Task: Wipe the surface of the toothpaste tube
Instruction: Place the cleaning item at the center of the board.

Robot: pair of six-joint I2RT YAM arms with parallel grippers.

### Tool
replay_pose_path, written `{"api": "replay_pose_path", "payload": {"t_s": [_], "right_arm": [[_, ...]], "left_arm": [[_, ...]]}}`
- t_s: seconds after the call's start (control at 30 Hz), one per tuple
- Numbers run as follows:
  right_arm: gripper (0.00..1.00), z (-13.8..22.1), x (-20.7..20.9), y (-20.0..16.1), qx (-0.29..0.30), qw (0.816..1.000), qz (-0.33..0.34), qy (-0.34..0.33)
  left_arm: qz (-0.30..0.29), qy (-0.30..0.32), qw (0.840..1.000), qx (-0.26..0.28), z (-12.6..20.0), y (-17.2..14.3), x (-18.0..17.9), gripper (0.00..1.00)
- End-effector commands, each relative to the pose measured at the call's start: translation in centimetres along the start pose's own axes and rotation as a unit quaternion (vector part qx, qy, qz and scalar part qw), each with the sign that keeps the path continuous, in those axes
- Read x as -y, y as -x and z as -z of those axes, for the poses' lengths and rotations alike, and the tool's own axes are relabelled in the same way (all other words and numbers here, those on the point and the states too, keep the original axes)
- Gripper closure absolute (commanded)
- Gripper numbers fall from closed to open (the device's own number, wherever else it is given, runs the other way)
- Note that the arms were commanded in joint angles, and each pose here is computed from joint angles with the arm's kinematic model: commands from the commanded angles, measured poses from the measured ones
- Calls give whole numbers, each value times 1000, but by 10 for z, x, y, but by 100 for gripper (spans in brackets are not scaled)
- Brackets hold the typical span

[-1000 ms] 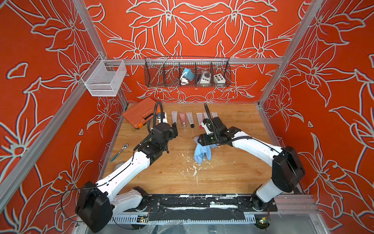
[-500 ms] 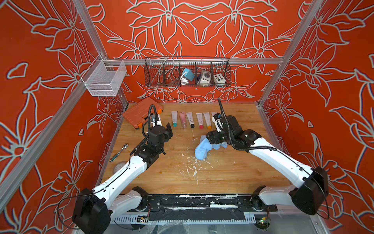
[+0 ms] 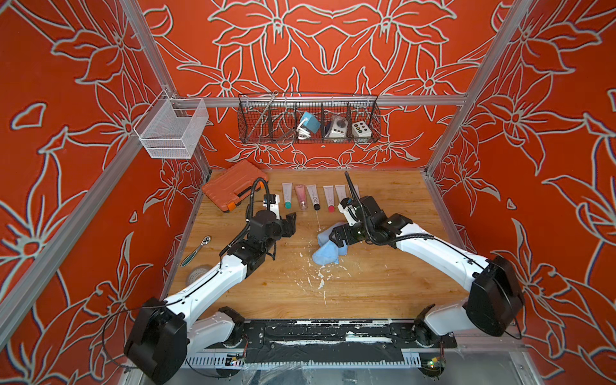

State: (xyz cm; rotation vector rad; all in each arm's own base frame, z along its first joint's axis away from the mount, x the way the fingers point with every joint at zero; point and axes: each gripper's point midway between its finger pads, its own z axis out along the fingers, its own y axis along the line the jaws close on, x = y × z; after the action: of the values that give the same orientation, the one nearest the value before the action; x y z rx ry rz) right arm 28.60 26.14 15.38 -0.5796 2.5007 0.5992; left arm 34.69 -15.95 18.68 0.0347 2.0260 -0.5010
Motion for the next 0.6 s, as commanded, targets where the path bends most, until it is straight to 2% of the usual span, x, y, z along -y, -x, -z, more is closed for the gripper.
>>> {"api": "replay_pose_path", "payload": {"t_s": [0.0, 0.1, 0.27, 0.4, 0.5, 0.53, 0.57], "right_arm": [[3, 2, 0, 5, 10, 1000, -13, 3], [3, 3, 2, 5, 12, 1000, -20, 0], [3, 5, 6, 6, 14, 999, -31, -3], [3, 8, 5, 8, 18, 999, -34, 3], [3, 11, 4, 8, 21, 999, -34, 7], [3, 12, 4, 8, 21, 999, -34, 7], [3, 13, 5, 8, 21, 999, -34, 5]], "left_arm": [[-8, -151, 987, -54, -3, -34, 51, 34], [-39, -209, 974, -84, 1, -58, 76, 32], [-84, -258, 955, -117, 5, -92, 109, 29], [-91, -249, 955, -135, -11, -108, 112, 29], [-94, -241, 956, -142, -24, -111, 112, 41], [-95, -245, 954, -144, -27, -111, 115, 48], [-96, -250, 952, -147, -28, -111, 118, 62]]}}
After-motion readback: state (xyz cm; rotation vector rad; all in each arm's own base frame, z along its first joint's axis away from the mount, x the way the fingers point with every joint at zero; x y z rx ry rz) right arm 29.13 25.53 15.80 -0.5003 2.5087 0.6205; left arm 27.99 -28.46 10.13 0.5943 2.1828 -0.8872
